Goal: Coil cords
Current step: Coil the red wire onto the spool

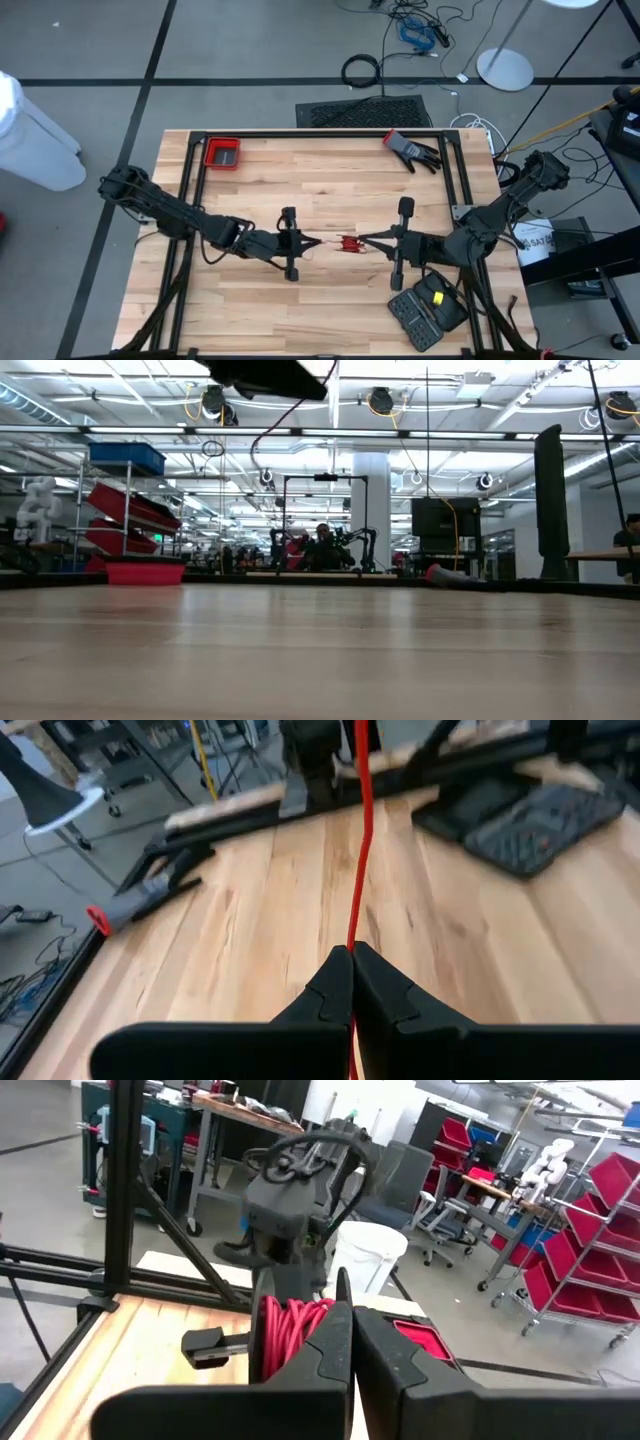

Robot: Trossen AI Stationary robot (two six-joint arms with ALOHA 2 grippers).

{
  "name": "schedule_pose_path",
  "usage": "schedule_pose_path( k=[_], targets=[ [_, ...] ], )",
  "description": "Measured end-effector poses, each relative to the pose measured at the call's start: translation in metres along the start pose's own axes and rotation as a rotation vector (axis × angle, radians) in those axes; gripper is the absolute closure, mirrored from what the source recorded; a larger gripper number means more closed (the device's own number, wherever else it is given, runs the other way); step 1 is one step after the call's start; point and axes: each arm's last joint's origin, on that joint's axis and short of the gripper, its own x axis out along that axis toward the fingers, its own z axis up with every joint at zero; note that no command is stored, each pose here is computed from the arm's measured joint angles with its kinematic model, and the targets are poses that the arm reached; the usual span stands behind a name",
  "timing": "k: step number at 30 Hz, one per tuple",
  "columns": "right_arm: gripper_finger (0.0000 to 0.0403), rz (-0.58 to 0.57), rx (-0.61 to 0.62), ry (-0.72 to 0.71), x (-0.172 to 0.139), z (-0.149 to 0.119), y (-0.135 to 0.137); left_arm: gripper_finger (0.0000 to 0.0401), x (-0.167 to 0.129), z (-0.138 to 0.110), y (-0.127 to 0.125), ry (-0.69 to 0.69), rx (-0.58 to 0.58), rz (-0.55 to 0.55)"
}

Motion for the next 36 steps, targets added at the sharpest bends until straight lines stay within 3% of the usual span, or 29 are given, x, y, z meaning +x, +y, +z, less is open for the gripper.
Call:
schedule_pose_path(
  k=[6,11,25,36],
  targets=[
    [0.0403,0.009,0.023,-0.002,-0.004,0.001,-0.001,0.0399,0.0,-0.008,0.001,0.079,0.039,0.034],
    [0.0403,0.019,0.034,0.01,-0.007,0.001,-0.002,0.04,-0.004,-0.005,0.003,0.067,0.033,0.044],
    [0.0403,0.02,0.065,0.042,-0.011,-0.001,-0.007,0.04,-0.058,0.01,0.014,0.071,-0.033,0.028],
    [0.0403,0.022,0.065,0.051,-0.011,-0.002,-0.006,0.04,-0.084,0.016,0.013,0.046,-0.014,0.071]
  ],
)
